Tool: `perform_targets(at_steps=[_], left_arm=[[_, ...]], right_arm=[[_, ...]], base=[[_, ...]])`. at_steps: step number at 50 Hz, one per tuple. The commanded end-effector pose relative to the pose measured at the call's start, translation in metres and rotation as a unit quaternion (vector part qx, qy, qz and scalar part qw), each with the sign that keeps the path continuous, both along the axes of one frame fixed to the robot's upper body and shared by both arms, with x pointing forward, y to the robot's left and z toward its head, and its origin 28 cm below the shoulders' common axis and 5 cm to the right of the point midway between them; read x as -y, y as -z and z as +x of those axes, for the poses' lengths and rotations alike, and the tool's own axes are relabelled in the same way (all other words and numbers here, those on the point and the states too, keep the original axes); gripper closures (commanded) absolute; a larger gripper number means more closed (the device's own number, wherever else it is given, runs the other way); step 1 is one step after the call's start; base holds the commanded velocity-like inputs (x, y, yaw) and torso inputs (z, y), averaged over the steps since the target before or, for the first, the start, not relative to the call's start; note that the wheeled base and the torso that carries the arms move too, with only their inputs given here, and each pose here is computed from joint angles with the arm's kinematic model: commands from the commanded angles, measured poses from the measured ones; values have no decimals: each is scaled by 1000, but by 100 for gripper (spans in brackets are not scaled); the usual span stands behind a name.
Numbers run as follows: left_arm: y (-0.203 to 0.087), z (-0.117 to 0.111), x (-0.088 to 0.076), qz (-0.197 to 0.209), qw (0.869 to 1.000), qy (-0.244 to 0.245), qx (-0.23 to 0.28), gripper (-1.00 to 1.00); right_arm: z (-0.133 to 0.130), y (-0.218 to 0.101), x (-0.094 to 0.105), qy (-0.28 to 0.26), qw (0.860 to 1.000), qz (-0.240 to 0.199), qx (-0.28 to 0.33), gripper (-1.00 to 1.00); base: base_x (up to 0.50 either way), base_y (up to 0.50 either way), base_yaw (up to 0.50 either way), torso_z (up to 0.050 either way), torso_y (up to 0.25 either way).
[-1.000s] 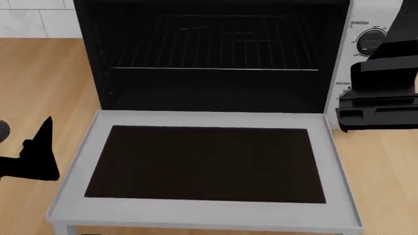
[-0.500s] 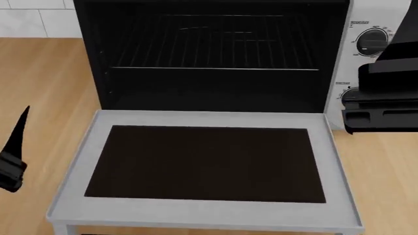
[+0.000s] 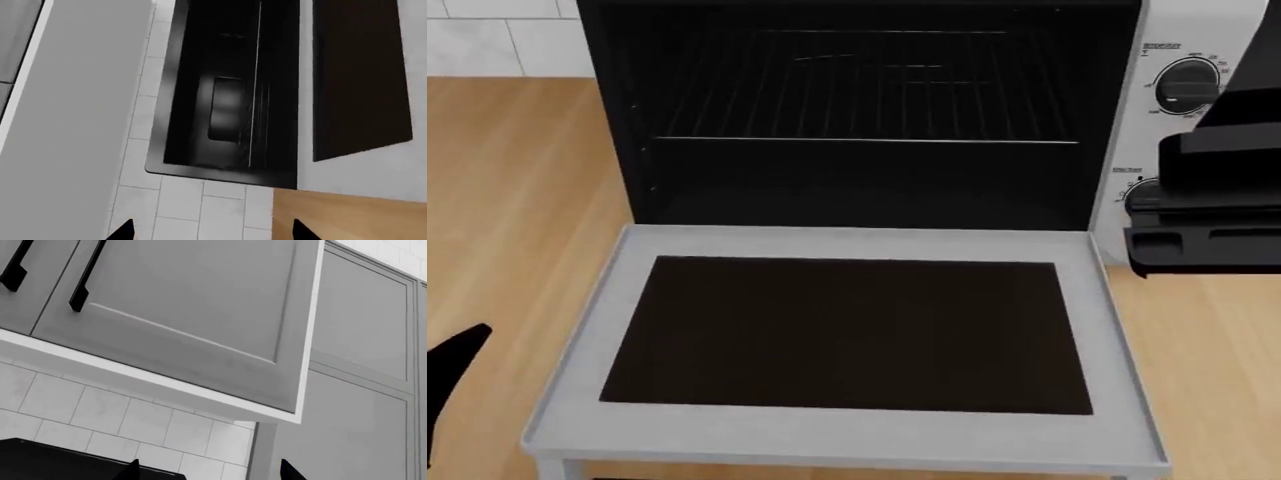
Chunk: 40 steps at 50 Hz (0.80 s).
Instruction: Close the toaster oven door.
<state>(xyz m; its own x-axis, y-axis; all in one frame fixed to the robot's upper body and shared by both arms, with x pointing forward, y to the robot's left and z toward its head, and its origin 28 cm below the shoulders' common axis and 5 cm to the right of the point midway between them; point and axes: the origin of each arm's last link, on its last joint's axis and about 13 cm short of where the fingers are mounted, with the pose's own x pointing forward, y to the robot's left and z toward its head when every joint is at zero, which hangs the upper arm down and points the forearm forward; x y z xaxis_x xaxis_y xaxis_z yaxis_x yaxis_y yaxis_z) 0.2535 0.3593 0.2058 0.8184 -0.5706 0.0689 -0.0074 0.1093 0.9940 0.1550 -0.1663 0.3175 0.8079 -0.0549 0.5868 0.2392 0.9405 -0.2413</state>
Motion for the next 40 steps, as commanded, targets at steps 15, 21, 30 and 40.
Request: perform_targets(at_steps=[15, 21, 30, 40], left_arm=[[38, -14, -11, 97, 994, 19, -46, -100], [45, -11, -11, 100, 993, 18, -55, -100], [52, -4, -7, 98, 993, 26, -58, -100], [57, 15, -5, 99, 993, 31, -58, -100]], right_arm=[[1, -2, -3, -2, 1000, 0, 1, -100], [2, 0, -2, -2, 1000, 2, -1, -100], [2, 1, -3, -1, 1000, 2, -2, -100], [4, 2, -3, -2, 1000, 1, -4, -100]], base=[[0, 0, 0, 0, 0], [0, 0, 0, 0, 0], [0, 0, 0, 0, 0], [0, 0, 0, 0, 0]])
